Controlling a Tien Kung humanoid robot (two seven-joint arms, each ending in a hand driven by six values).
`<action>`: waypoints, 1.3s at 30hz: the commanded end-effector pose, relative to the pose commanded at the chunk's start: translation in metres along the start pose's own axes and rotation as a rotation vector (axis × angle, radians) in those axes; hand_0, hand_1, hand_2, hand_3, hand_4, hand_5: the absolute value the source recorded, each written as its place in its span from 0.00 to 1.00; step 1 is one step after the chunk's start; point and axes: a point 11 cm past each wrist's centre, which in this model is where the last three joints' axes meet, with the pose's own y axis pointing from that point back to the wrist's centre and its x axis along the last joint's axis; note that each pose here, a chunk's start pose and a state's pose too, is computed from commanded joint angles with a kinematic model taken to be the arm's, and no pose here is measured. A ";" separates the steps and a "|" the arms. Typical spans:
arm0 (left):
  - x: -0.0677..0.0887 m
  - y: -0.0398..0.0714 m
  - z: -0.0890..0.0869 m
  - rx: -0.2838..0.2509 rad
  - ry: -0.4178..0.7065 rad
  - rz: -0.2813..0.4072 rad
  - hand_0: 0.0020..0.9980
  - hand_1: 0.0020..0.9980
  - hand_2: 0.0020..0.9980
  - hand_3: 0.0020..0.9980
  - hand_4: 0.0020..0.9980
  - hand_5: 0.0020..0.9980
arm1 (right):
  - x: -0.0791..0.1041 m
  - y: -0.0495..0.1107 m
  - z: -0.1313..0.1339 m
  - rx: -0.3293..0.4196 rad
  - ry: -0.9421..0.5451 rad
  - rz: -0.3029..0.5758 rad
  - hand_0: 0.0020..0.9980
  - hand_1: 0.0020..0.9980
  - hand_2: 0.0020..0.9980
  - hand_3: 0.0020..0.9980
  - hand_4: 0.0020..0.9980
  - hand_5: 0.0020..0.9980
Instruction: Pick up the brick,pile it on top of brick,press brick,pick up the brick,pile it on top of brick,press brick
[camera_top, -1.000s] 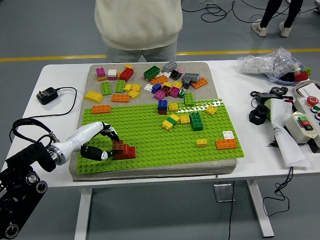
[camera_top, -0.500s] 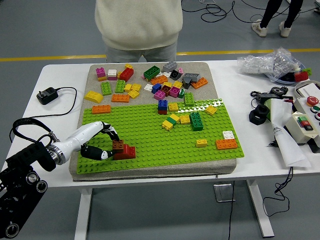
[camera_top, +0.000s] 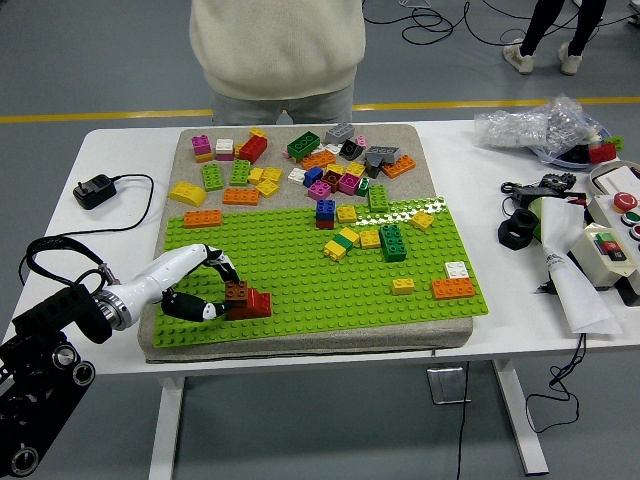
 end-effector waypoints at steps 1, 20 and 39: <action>0.000 0.000 0.000 0.000 0.000 0.000 0.77 0.75 0.53 0.55 0.75 0.01 | 0.000 0.000 0.000 0.000 0.000 0.000 0.76 0.68 0.72 0.74 1.00 0.68; -0.001 0.000 -0.001 0.000 0.005 -0.004 0.78 0.76 0.55 0.57 0.78 0.03 | -0.001 0.000 0.001 -0.002 0.002 -0.002 0.76 0.68 0.72 0.74 1.00 0.68; 0.002 -0.001 0.000 -0.007 0.011 0.001 0.79 0.77 0.57 0.58 0.82 0.04 | -0.001 0.000 0.001 -0.002 0.000 -0.001 0.76 0.68 0.72 0.74 1.00 0.68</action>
